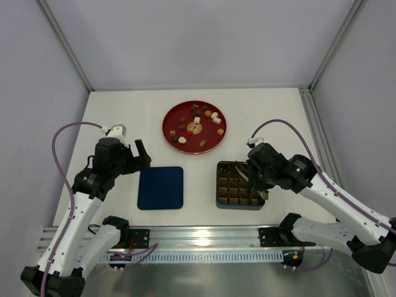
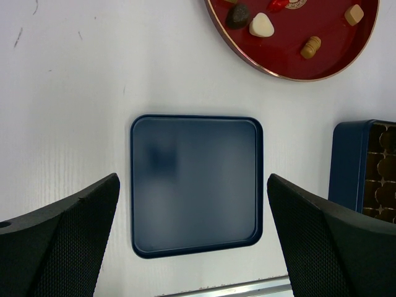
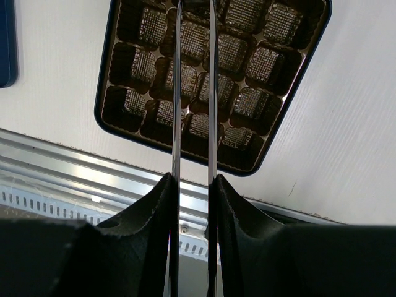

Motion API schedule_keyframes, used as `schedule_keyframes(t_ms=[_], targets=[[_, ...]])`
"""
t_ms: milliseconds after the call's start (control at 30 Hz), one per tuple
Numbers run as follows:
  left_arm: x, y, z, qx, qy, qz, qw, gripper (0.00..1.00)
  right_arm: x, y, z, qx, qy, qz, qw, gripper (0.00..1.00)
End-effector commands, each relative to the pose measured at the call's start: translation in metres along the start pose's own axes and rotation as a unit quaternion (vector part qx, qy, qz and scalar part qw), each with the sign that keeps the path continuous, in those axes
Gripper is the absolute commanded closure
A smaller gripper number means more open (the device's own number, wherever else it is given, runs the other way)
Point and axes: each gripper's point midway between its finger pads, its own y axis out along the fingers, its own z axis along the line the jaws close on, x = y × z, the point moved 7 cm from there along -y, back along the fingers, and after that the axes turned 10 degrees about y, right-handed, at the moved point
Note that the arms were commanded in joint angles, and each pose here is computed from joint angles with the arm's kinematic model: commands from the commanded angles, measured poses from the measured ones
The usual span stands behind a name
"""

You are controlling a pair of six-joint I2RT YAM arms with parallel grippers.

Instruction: Pack the chocolate

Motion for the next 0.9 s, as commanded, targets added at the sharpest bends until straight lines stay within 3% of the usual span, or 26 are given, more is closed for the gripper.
schedule_keyframes(t_ms=[0, 867], targets=[[0.0031, 0.0015, -0.0009, -0.003, 0.008, -0.008, 1.0, 0.0, 0.0073, 0.0003, 0.0055, 0.01, 0.007, -0.023, 1.0, 0.7], [0.0031, 0.0015, -0.0012, -0.002, 0.009, -0.008, 1.0, 0.0, 0.0048, 0.0028, 0.004, 0.006, 0.009, -0.02, 1.0, 0.62]])
